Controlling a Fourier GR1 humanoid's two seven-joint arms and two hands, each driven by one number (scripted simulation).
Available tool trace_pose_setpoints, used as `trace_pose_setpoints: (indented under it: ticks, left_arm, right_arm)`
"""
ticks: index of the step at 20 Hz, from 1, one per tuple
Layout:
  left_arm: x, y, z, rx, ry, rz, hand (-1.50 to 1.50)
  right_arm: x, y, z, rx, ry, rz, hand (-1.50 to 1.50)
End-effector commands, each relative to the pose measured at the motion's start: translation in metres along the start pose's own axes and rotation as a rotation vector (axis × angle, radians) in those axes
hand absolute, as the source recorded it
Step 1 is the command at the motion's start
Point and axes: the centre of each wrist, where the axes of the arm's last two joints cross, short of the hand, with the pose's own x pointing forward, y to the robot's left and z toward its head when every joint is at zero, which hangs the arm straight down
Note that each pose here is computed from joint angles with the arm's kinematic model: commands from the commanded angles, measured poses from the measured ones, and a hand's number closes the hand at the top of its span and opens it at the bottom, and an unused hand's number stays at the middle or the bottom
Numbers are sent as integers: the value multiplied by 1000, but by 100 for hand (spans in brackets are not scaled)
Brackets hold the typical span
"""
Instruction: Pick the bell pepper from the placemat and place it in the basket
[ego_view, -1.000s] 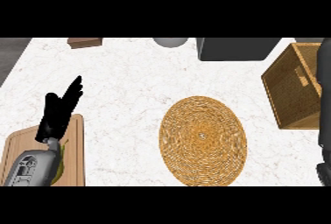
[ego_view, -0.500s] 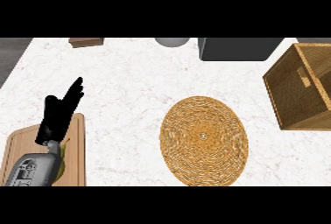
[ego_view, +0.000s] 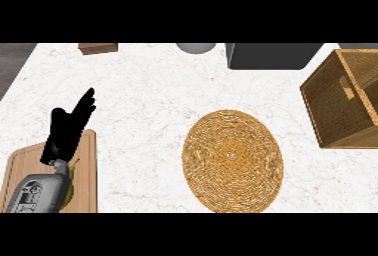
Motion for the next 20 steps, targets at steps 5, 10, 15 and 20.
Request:
trace_pose_setpoints:
  ticks: [5, 10, 15, 20]
  left_arm:
    - [-10, 16, 2, 15, -12, -5, 0]
    - [5, -7, -8, -1, 15, 17, 0]
    - [6, 0, -3, -20, -10, -14, 0]
    - [23, 2, -9, -5, 2, 8, 0]
  right_arm:
    - [-55, 21, -15, 58, -33, -2, 150]
    - [-80, 73, -23, 109, -18, -22, 150]
    - [-95, 82, -36, 169, 102, -225, -150]
    - [-92, 112, -20, 134, 59, -312, -150]
